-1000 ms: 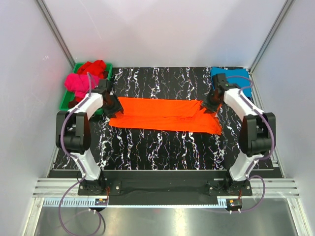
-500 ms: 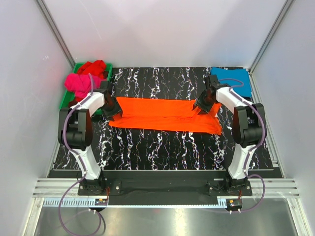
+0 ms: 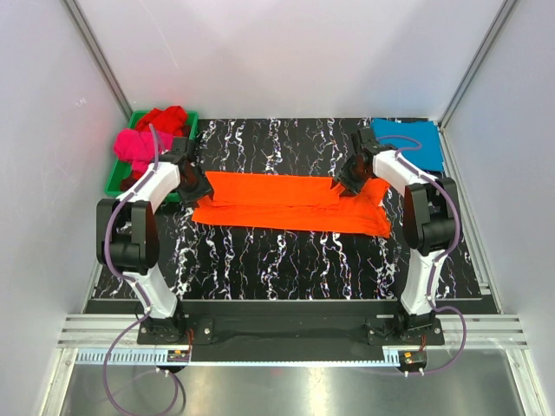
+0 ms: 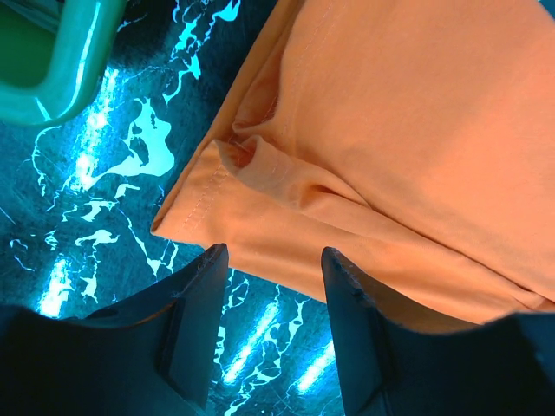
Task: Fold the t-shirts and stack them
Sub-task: Fold the tshirt
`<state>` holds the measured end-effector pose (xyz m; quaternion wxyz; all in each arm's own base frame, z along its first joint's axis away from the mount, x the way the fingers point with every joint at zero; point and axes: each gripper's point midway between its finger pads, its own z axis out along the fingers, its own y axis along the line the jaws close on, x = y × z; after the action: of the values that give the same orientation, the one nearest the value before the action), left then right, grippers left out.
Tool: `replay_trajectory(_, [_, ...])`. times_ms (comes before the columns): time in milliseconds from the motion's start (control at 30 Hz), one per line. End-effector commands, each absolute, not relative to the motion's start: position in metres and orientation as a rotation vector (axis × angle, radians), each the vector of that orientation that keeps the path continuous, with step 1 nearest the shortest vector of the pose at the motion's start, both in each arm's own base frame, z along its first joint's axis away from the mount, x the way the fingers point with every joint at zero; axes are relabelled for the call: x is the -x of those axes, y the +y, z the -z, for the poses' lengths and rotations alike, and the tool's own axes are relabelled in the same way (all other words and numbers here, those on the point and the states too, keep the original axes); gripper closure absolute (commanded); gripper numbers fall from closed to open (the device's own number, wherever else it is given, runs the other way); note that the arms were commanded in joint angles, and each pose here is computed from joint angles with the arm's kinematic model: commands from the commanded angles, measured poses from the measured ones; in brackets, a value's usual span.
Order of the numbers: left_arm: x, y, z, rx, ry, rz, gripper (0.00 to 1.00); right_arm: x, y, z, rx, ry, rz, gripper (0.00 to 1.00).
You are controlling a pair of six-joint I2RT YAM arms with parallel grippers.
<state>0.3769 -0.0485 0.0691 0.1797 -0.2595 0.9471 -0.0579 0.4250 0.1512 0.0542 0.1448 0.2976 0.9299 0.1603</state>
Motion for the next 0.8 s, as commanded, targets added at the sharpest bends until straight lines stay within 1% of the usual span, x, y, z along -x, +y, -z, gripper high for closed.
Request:
replay_trajectory(0, [-0.387, -0.044, -0.093, 0.732, 2.603, 0.156, 0.48, -0.443, 0.172, -0.069, -0.877, 2.618, -0.565, 0.53])
replay_trajectory(167, [-0.387, -0.042, -0.096, 0.722, 2.598, 0.15, 0.48, -0.455, 0.184, -0.073, -0.917, 2.57, -0.633, 0.53])
replay_trajectory(267, [-0.388, -0.043, -0.099, 0.713, 2.592, 0.155, 0.48, -0.461, 0.183, -0.076, -0.911, 2.571, -0.62, 0.54])
replay_trajectory(400, [-0.39, -0.045, -0.1, 0.706, 2.588, 0.176, 0.48, -0.469, 0.182, -0.097, -0.783, 2.55, -0.628, 0.54])
replay_trajectory(600, [-0.388, -0.047, -0.1, 0.7, 2.587, 0.189, 0.48, -0.458, 0.186, -0.1, -0.692, 2.593, -0.655, 0.6])
replay_trajectory(767, [-0.388, -0.048, -0.104, 0.675, 2.583, 0.203, 0.48, -0.436, 0.164, -0.107, -0.599, 2.637, -0.511, 0.66])
